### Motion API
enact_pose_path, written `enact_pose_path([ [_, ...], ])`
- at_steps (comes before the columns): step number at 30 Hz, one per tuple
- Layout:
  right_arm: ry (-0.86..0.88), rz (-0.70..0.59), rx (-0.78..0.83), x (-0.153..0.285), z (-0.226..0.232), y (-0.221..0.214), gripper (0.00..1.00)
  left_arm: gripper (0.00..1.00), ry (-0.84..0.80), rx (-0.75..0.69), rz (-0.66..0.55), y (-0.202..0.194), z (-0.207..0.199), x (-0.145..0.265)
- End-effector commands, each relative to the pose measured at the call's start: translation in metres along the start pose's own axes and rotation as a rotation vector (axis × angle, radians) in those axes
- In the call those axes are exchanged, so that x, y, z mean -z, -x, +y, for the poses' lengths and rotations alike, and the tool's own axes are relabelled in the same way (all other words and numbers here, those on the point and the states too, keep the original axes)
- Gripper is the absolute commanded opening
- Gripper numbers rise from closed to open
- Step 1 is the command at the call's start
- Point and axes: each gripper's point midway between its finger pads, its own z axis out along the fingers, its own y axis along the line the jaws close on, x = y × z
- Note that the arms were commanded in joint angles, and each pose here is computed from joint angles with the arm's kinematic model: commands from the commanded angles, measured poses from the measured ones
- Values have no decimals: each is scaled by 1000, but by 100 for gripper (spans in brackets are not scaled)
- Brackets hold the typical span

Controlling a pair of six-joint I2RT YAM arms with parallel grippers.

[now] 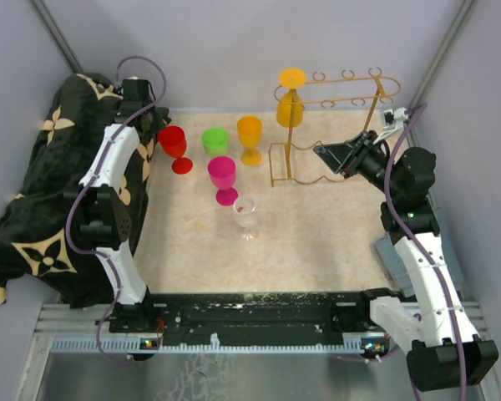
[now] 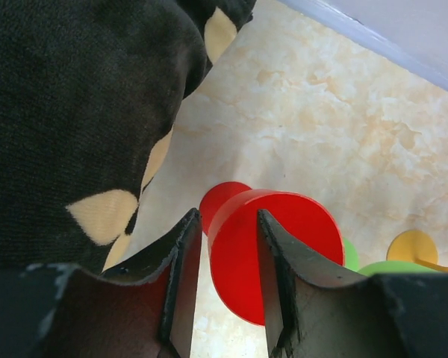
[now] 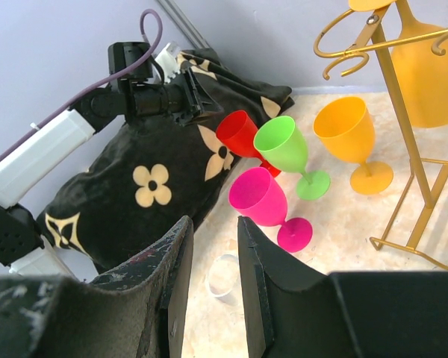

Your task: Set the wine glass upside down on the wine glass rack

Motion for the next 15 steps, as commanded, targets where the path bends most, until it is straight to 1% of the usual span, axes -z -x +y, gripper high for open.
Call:
enact_pose_path([
  [1,25,-41,50,5,10,12,31,41,3,-23,38,-10,6,-9],
  [6,24,-42,51,5,10,12,31,38,10,-42,73,-22,9,-16],
  [9,22,-40,49,4,9,11,31,35,30,-35,83,-28,14,-16],
  [15,23,-38,44,3,8,10,31,34,28,-50,104,-37,16,-19],
])
